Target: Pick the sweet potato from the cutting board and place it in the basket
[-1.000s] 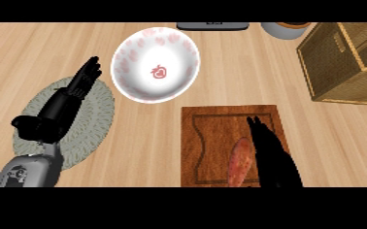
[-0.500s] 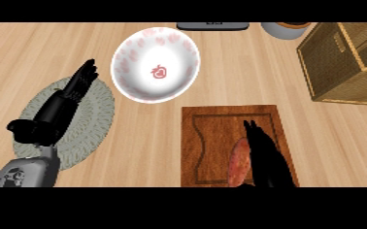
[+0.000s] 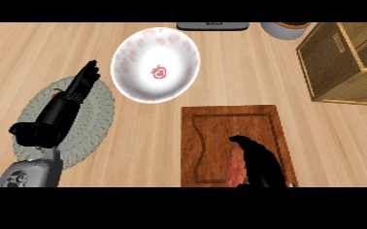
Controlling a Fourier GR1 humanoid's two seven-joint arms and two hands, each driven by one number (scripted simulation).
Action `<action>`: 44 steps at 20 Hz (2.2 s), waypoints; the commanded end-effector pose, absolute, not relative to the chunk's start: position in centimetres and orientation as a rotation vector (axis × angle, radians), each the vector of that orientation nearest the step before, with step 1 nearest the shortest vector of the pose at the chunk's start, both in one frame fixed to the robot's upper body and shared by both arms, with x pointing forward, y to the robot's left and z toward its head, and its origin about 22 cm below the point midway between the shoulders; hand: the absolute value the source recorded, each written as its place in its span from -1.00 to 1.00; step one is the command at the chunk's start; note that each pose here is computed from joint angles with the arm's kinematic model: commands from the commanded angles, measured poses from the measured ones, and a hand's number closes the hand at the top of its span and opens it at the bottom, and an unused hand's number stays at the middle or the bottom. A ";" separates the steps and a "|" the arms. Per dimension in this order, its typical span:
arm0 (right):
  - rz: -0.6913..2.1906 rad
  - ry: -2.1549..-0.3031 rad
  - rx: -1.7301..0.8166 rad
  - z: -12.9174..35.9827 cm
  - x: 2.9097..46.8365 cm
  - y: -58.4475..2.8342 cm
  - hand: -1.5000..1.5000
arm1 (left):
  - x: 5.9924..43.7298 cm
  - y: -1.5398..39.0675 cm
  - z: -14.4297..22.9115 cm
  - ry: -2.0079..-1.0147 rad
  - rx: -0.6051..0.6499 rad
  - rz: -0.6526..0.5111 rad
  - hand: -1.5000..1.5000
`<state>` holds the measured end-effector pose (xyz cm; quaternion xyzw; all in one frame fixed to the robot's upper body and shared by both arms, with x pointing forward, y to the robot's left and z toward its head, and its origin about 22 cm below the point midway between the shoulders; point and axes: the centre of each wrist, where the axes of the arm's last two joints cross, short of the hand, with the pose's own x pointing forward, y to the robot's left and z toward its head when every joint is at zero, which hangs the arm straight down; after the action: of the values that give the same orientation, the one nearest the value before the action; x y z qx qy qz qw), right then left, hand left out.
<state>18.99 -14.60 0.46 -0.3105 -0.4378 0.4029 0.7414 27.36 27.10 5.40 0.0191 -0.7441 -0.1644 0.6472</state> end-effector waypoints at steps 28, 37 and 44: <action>1.084 -1.558 -0.428 4.6 15.4 -28.9 1.00 | 28.2 27.5 5.9 -1.694 0.057 -0.363 0.00; 0.712 -1.878 -0.316 14.0 11.6 -30.9 1.00 | 28.4 28.5 6.5 -1.673 0.066 -0.348 0.00; 0.621 -1.809 -0.477 19.2 9.9 -33.6 1.00 | 27.7 28.4 6.3 -1.683 0.060 -0.384 0.00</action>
<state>10.96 -32.59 16.92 -0.1698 -0.7678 0.2760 0.5527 27.60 27.50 5.88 0.0281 -0.7405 -0.1606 0.6520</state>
